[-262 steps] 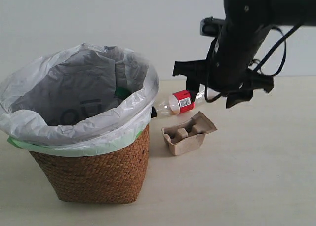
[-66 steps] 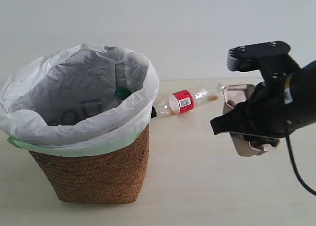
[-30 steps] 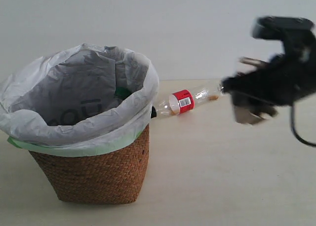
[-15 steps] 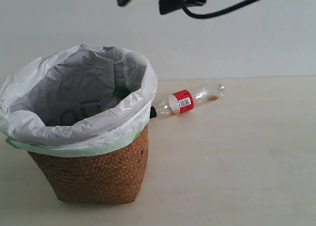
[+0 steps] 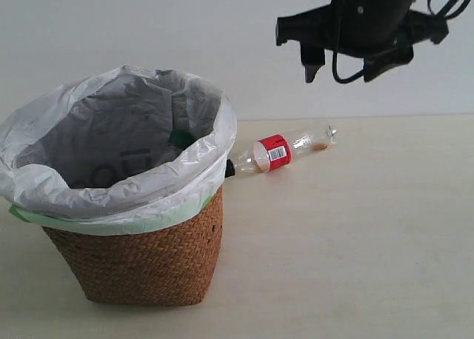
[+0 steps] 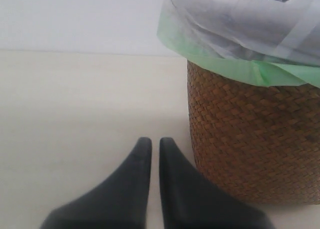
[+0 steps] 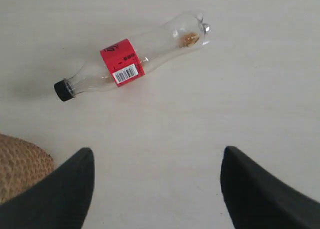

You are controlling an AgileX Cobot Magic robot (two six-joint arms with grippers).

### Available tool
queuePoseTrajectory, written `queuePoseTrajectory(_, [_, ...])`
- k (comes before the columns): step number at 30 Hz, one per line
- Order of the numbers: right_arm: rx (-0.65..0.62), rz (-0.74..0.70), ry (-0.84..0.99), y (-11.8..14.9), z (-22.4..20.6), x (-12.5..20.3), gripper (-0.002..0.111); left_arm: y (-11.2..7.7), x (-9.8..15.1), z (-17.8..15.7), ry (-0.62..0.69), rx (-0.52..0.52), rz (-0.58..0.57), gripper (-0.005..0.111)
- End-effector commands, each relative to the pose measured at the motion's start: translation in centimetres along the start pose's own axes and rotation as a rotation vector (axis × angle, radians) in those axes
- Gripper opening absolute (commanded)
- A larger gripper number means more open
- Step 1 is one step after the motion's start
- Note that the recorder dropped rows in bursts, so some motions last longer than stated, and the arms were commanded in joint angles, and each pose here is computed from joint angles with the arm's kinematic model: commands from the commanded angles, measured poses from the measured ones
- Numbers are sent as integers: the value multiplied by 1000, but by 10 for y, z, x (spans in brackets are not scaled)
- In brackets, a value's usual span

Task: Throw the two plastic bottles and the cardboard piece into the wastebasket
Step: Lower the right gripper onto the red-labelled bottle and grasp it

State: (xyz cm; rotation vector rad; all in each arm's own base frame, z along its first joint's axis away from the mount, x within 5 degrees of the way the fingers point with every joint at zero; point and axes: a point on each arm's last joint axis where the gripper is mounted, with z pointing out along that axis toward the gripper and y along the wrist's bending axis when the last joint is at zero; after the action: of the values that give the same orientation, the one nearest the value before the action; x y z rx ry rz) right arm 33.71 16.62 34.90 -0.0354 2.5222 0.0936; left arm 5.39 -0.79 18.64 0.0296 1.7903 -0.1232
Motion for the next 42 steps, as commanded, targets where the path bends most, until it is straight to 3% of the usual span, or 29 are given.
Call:
queuePoseTrajectory(1, [-27,61,31,-3,46,2,63,0,1,0,-1,-4,-8,6])
queuePoseTrajectory(9, [-75,154,0,10,115,3,63,0,1,0,-1,-4,-8,6])
queuePoseTrajectory(15, [-71,258,17,-2,157,1,63,0,1,0,-1,-4,-8,6])
queuePoseTrajectory(28, [-217,522,-58,1,205,1,63,0,1,0,-1,-4,-8,6])
queuePoseTrajectory(42, [-249,567,-88,9,257,16,63,0,1,0,-1,-4,-8,6])
